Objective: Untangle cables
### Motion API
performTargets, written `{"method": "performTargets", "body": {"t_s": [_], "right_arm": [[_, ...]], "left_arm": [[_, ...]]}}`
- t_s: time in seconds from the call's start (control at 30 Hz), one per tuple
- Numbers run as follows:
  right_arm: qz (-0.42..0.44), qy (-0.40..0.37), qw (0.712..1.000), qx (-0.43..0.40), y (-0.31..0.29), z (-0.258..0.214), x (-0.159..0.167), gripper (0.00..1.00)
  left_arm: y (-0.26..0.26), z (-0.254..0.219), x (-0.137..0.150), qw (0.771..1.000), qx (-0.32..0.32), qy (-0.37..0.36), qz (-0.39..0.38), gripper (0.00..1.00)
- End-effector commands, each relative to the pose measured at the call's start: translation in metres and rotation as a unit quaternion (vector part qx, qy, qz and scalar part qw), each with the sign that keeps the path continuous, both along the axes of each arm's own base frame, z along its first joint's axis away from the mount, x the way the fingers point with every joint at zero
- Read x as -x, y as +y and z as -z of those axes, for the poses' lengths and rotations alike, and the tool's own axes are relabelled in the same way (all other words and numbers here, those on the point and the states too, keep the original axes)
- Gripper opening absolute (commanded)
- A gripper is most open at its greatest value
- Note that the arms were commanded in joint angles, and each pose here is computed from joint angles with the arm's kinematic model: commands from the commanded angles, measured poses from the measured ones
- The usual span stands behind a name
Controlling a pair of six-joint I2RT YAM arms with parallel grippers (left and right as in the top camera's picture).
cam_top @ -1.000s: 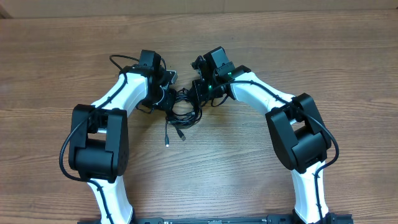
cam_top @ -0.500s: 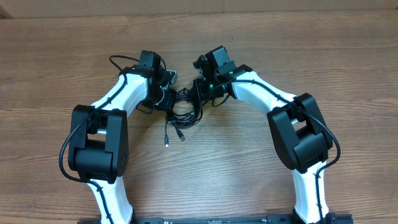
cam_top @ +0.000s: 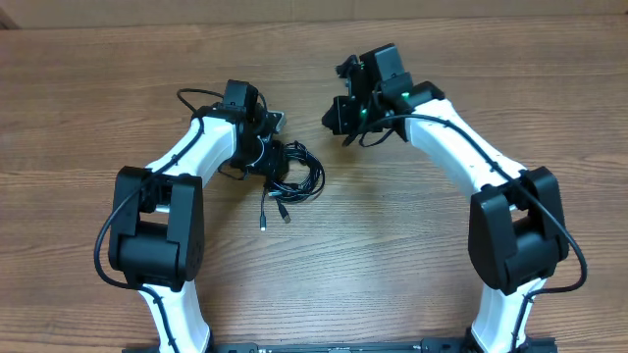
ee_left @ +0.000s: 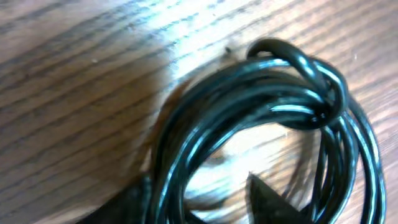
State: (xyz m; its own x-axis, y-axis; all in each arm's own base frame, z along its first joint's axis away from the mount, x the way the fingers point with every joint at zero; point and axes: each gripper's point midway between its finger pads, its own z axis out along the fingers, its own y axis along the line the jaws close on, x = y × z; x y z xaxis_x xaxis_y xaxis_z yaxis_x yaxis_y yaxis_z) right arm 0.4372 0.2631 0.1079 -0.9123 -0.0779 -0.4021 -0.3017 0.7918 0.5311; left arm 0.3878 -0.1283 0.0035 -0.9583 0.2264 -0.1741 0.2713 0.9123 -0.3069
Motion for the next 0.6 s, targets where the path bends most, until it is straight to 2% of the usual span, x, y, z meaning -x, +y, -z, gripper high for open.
{"method": "performTargets", "body": {"t_s": [0.0,0.07,0.1,0.2,0.27,0.37,0.47,0.57], "right_arm": [[0.008,-0.016,1.0,0.012,-0.005,-0.008,-0.004,0.04],[0.008,-0.011,1.0,0.016,-0.005,-0.003,-0.003,0.04],[0.003,-0.005,1.0,0.019,-0.002,0.001,0.001,0.09],[-0.007,0.001,1.0,0.022,0.007,0.009,0.007,0.21],[-0.012,0.002,1.0,0.026,0.012,0.016,0.008,0.25],[-0.014,0.003,0.999,0.03,0.017,0.026,0.008,0.26],[-0.016,0.015,0.999,0.037,0.018,0.041,0.008,0.32],[-0.019,0.022,0.999,0.042,0.017,0.052,0.009,0.33]], "left_arm": [[0.025,0.048,0.032,0.995,-0.063,0.072,-0.021,0.74],[0.026,0.048,0.032,0.995,-0.062,0.072,-0.022,0.75],[0.026,0.048,0.032,0.995,-0.063,0.073,-0.022,0.73],[0.028,0.049,0.034,0.994,-0.07,0.076,-0.022,0.63],[0.031,0.049,0.037,0.993,-0.077,0.082,-0.023,0.58],[0.032,0.048,0.042,0.992,-0.078,0.093,-0.022,0.59],[0.031,0.044,0.048,0.991,-0.077,0.111,-0.021,0.65],[0.026,0.03,0.05,0.99,-0.062,0.128,-0.02,0.69]]}}
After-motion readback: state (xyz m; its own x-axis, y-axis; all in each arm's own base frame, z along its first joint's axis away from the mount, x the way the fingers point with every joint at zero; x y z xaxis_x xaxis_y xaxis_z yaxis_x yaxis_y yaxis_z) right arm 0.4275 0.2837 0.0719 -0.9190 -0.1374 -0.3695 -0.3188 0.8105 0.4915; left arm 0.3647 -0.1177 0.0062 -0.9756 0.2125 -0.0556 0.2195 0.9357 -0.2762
